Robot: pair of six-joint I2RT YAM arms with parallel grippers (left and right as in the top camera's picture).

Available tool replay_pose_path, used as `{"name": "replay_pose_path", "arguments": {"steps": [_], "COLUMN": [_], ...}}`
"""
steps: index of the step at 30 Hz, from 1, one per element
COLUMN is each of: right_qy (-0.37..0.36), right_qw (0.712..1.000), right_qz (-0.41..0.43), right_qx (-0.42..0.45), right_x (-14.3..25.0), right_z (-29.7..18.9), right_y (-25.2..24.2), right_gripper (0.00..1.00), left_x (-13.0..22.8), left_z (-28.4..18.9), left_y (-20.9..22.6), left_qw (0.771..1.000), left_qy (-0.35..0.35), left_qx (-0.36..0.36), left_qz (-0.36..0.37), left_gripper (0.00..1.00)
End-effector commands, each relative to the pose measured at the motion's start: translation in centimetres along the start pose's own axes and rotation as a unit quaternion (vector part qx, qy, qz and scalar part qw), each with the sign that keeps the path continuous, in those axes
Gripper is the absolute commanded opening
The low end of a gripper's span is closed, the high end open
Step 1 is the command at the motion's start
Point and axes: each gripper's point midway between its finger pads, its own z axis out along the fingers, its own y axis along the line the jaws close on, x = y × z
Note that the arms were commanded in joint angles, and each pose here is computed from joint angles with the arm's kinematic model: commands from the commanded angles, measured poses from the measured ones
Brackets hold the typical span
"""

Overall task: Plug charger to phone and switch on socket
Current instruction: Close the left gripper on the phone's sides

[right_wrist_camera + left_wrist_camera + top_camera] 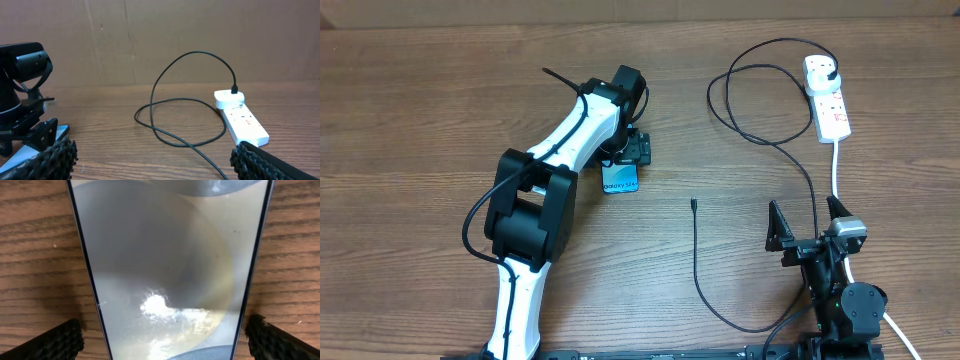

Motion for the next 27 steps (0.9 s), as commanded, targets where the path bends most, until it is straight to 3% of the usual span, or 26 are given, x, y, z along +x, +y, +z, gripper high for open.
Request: {"name": "replay_pose_path", "arguments": {"steps": [1,8,21,24,27], "right_qy": [0.001,0.001,0.001,0.001,0.001], "right_qw": [1.0,1.0,1.0,1.0,1.0], "right_qz": [0.004,0.004,0.004,0.004,0.004], "right_qx": [0.002,0.002,0.002,0.002,0.002], "right_x": [0.3,0.3,0.3,0.3,0.3], "right_z": [0.0,0.0,0.0,0.0,0.0], "right_y": [-0.1,0.0,-0.1,0.0,0.0], "right_gripper": [1.0,1.0,1.0,1.0,1.0], "left_x": [-0.5,0.7,0.9,0.7,0.7], "left_z": [0.2,2.7,3.0,3.0,3.0], "left_y": [-0.3,-0.6,-0.3,-0.4,-0.4], "left_qw": [1.0,0.999,0.999,0.999,0.999], "left_qy": [-0.004,0.034,0.038,0.035,0.035], "left_qx": [0.0,0.003,-0.004,-0.002,-0.002], "left_qz": [-0.006,-0.007,-0.006,-0.007,-0.007], "left_gripper": [1.0,1.0,1.0,0.91,0.89]}}
